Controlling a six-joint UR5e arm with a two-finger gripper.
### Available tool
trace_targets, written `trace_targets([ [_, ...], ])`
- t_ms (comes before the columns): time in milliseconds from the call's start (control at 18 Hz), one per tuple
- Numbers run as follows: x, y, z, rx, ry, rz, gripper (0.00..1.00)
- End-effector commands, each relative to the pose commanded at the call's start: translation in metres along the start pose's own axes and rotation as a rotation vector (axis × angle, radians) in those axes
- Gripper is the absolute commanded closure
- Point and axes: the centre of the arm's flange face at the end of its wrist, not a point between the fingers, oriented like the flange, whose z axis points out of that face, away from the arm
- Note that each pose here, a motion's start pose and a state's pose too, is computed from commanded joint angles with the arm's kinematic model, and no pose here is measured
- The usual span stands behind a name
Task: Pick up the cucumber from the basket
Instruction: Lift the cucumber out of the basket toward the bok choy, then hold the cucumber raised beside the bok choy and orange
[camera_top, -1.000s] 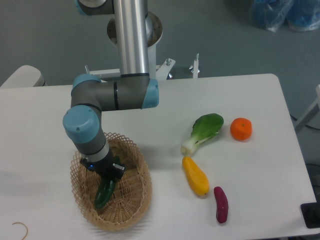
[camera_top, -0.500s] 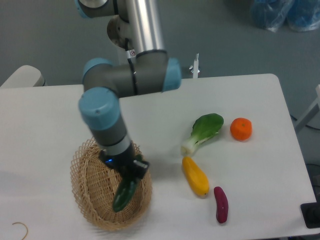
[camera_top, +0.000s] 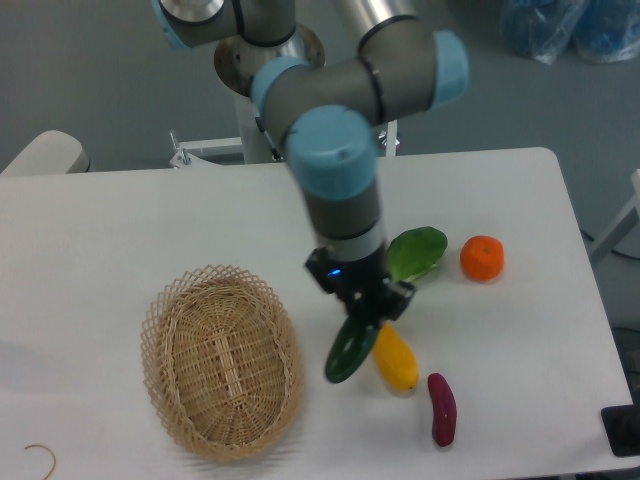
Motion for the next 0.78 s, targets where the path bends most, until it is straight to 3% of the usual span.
trace_targets([
  [333, -0.029, 0.055, 0.003, 0.031, 0.028, 0.075, 0.68],
  [778, -0.051, 0.08, 0.017, 0.029, 0.031, 0.1, 0.68],
])
